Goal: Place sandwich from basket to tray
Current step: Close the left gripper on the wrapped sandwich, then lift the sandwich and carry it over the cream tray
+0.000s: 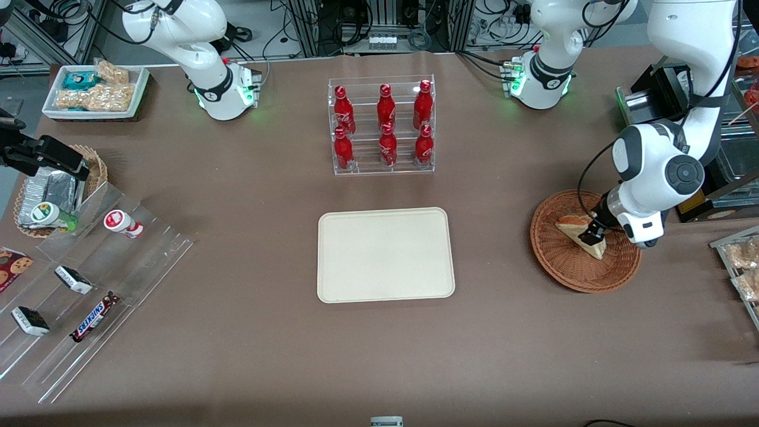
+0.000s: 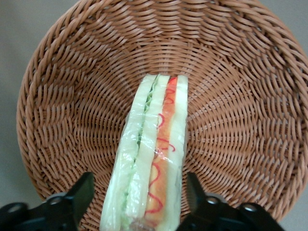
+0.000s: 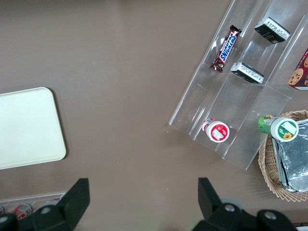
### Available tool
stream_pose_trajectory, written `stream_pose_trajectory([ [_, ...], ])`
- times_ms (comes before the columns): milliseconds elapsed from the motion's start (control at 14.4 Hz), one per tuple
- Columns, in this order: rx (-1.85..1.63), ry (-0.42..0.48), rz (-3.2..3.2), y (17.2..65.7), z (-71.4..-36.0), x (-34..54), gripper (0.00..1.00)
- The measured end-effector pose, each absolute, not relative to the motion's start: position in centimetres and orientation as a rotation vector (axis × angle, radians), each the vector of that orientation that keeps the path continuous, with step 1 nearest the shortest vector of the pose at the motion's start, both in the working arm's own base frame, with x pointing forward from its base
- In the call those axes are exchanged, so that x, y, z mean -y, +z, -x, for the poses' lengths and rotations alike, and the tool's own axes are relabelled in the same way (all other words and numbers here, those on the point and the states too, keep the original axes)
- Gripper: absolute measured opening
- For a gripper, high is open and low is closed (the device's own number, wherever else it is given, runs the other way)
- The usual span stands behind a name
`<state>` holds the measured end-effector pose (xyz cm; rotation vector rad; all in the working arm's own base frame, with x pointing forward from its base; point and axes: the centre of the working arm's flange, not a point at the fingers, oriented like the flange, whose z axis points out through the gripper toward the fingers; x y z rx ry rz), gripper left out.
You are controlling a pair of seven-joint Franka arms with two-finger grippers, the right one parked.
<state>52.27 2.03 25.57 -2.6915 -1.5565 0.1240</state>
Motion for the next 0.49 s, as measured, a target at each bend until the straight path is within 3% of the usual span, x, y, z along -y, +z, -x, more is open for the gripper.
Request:
stream_pose_trajectory([
  [278,1.568,0.132,2.682,27.3,-53.5,-1.6,0.37],
  [486,1.507,0.156,2.713,31.5,-56.1,0.9,0.27],
])
